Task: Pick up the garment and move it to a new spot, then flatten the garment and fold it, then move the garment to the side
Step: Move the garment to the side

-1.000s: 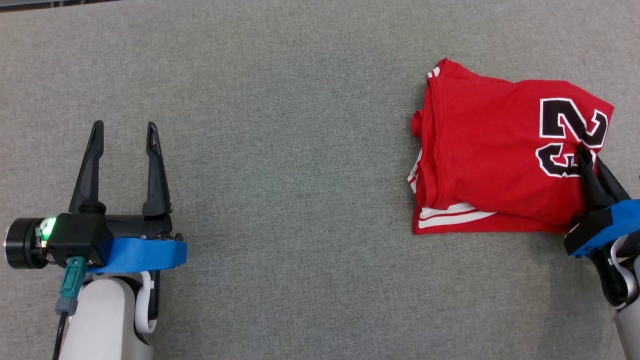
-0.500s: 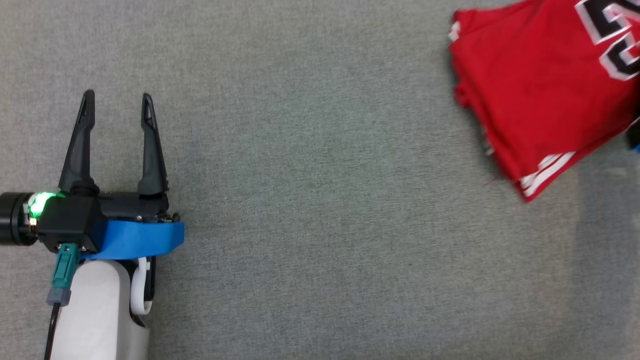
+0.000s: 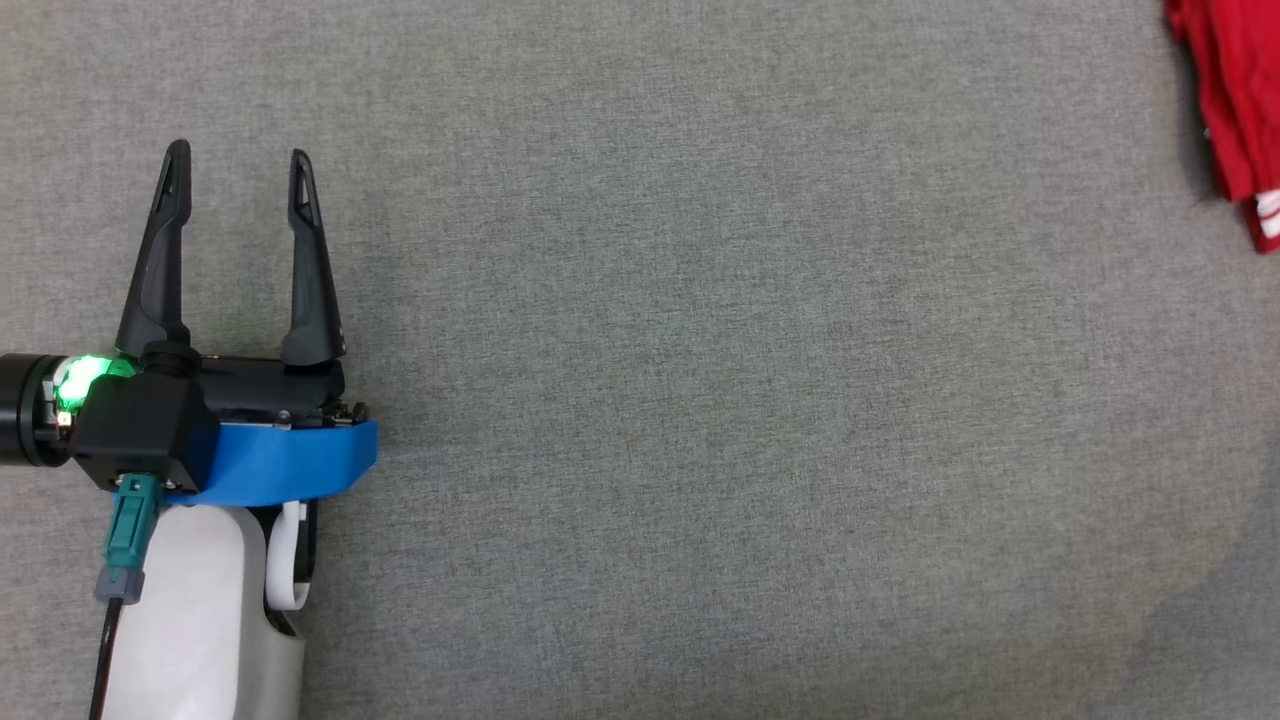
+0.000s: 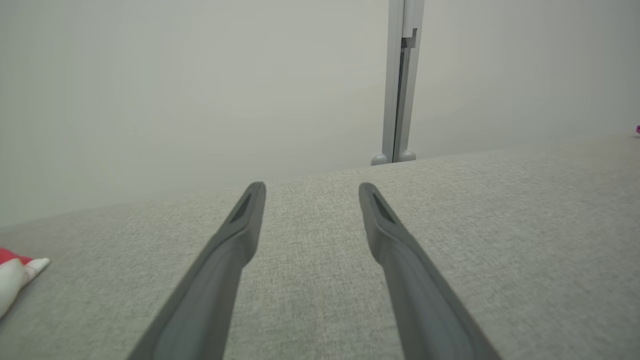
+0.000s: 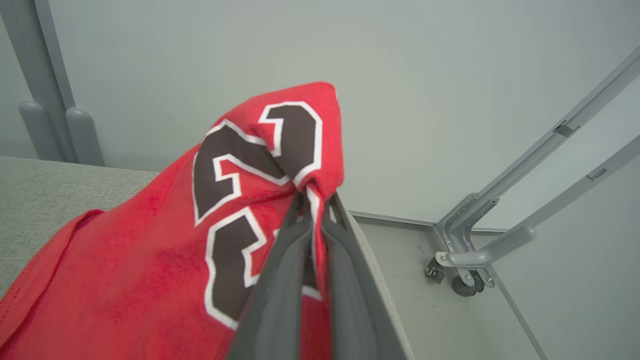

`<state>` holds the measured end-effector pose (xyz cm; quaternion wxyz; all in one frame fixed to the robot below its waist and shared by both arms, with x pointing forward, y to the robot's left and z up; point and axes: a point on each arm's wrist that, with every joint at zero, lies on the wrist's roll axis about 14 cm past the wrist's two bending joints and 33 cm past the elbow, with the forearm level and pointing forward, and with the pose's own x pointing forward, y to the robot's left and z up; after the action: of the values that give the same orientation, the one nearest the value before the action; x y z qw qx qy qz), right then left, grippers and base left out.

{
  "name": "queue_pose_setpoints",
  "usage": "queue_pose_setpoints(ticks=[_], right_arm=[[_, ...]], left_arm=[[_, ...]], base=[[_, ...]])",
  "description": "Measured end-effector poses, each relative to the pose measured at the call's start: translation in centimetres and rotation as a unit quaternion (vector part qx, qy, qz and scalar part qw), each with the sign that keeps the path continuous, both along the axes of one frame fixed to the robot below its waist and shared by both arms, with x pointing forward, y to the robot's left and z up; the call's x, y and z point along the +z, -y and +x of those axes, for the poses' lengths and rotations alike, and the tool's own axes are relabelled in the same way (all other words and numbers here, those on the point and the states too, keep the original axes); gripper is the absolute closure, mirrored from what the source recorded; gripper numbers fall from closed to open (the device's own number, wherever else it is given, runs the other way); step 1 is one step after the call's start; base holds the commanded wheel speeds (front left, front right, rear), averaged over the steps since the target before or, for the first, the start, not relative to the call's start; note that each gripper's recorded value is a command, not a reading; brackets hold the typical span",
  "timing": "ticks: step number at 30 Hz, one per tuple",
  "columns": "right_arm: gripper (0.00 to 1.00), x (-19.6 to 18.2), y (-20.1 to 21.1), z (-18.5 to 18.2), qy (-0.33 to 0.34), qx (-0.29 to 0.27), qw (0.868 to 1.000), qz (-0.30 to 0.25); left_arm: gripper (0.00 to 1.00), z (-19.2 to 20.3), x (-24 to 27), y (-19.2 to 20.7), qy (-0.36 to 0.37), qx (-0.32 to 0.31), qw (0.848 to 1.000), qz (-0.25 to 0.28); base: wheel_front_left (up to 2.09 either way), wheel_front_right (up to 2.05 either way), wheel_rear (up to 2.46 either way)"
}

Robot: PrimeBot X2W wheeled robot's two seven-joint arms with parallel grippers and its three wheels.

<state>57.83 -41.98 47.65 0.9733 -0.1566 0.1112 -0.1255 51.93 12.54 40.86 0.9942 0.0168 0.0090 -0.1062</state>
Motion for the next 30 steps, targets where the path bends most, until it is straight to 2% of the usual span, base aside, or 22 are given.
queue_pose_setpoints(ticks=[6,7,8,9,14,20,26,30], right_arm=[[1.00,-0.2,1.0,-0.2,-0.017,-0.014,1.000,-0.009],[0.97,-0.5,1.2,-0.2,-0.023,-0.018,1.000,-0.010],[0.64,-0.7,1.3,-0.2,-0.026,-0.020,0.999,-0.009],[0.00,-0.8,1.3,-0.2,-0.027,-0.021,0.999,-0.010],[0.00,0.0,1.3,0.0,-0.011,-0.019,1.000,-0.017],[0.00,2.7,0.6,-0.1,0.031,-0.006,0.999,-0.026],[0.00,4.7,-3.6,-0.1,0.074,0.043,0.996,-0.014],[0.00,6.1,-8.0,-0.5,0.105,0.090,0.990,0.007]], left_arm=[[0.00,0.2,-0.2,0.3,-0.001,-0.002,1.000,-0.003],[0.00,0.2,-0.3,0.3,-0.002,-0.002,1.000,-0.004],[0.00,0.2,-0.3,0.3,-0.002,-0.002,1.000,-0.004],[0.00,0.3,-0.3,0.3,-0.002,-0.002,1.000,-0.005],[0.00,0.2,0.0,0.0,0.000,0.001,1.000,-0.004],[0.00,-0.3,1.7,-0.7,0.012,0.013,1.000,-0.006],[0.00,-2.1,3.7,-1.8,0.019,0.031,0.999,-0.008],[0.00,-3.8,5.2,-2.7,0.026,0.045,0.999,-0.009]], base=[[0.00,0.00,0.00],[0.00,0.00,0.00],[0.00,0.00,0.00],[0.00,0.00,0.00],[0.00,0.00,0.00],[0.00,0.00,0.00],[0.00,0.00,0.00],[0.00,0.00,0.00]])
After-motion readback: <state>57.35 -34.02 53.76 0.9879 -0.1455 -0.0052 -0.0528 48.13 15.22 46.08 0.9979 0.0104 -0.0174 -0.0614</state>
